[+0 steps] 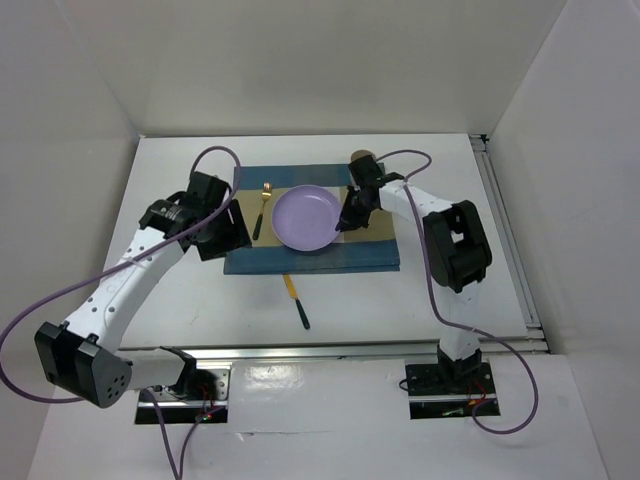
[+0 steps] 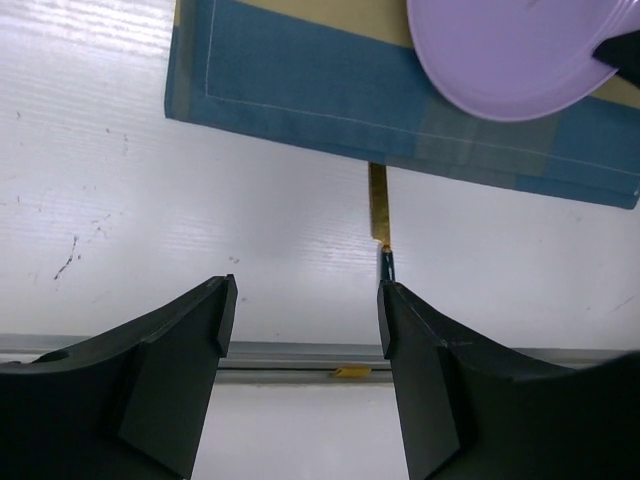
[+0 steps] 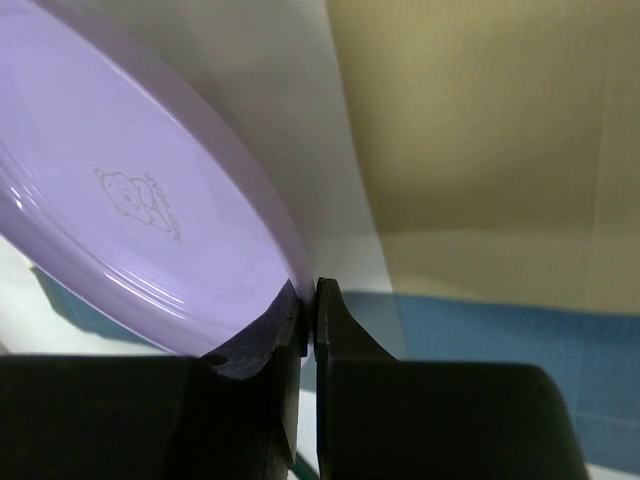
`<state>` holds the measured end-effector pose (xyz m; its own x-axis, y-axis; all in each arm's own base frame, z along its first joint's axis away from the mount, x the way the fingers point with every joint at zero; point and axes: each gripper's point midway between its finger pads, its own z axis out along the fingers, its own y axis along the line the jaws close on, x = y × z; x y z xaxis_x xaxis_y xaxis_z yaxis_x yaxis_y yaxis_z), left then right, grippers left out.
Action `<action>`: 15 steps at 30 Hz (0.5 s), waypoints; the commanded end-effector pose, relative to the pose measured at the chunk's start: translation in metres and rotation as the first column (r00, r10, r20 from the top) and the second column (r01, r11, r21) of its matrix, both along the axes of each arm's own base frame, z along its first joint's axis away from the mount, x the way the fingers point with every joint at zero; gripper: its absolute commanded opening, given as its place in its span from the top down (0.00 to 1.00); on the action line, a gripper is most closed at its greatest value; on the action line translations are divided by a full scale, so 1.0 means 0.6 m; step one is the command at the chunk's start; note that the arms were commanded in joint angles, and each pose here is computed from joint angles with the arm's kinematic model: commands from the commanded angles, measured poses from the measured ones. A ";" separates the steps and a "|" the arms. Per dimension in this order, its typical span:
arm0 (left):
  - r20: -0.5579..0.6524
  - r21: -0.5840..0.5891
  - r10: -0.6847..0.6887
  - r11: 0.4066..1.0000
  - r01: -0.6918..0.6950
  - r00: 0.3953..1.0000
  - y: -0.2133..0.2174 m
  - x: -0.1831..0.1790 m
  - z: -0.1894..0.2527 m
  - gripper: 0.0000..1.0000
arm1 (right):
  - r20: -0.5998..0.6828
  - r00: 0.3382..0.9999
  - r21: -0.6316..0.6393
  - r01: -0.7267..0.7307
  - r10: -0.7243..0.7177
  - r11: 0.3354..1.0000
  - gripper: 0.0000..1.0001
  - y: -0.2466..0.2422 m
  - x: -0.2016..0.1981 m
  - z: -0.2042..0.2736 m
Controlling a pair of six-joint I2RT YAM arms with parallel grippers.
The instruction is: Set the dinner table for one person
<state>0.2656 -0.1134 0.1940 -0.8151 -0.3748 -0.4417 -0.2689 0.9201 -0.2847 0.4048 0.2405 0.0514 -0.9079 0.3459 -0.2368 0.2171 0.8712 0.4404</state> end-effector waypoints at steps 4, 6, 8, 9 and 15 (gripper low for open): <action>-0.068 0.002 0.003 1.000 -0.003 0.998 0.001 -0.034 -0.031 0.23 | 0.082 0.996 -0.007 0.038 -0.037 0.999 0.69 0.017 0.068 0.018; -0.087 0.003 0.004 1.000 -0.003 0.996 -0.001 -0.045 -0.043 0.23 | 0.097 0.995 -0.014 0.019 -0.018 1.000 0.43 0.018 0.074 0.019; -0.098 0.002 0.013 1.000 -0.013 0.995 0.000 -0.048 -0.048 0.23 | 0.111 0.994 -0.014 -0.008 0.010 1.000 0.24 0.032 0.068 0.033; -0.098 0.003 0.013 1.000 -0.013 0.995 0.001 -0.052 -0.046 0.23 | 0.133 0.990 -0.024 -0.035 0.038 0.999 0.20 0.045 0.061 0.043; -0.057 0.046 0.044 0.998 -0.042 0.997 0.017 -0.042 -0.020 0.22 | 0.202 0.954 -0.172 -0.188 0.222 0.967 0.12 0.080 -0.028 0.071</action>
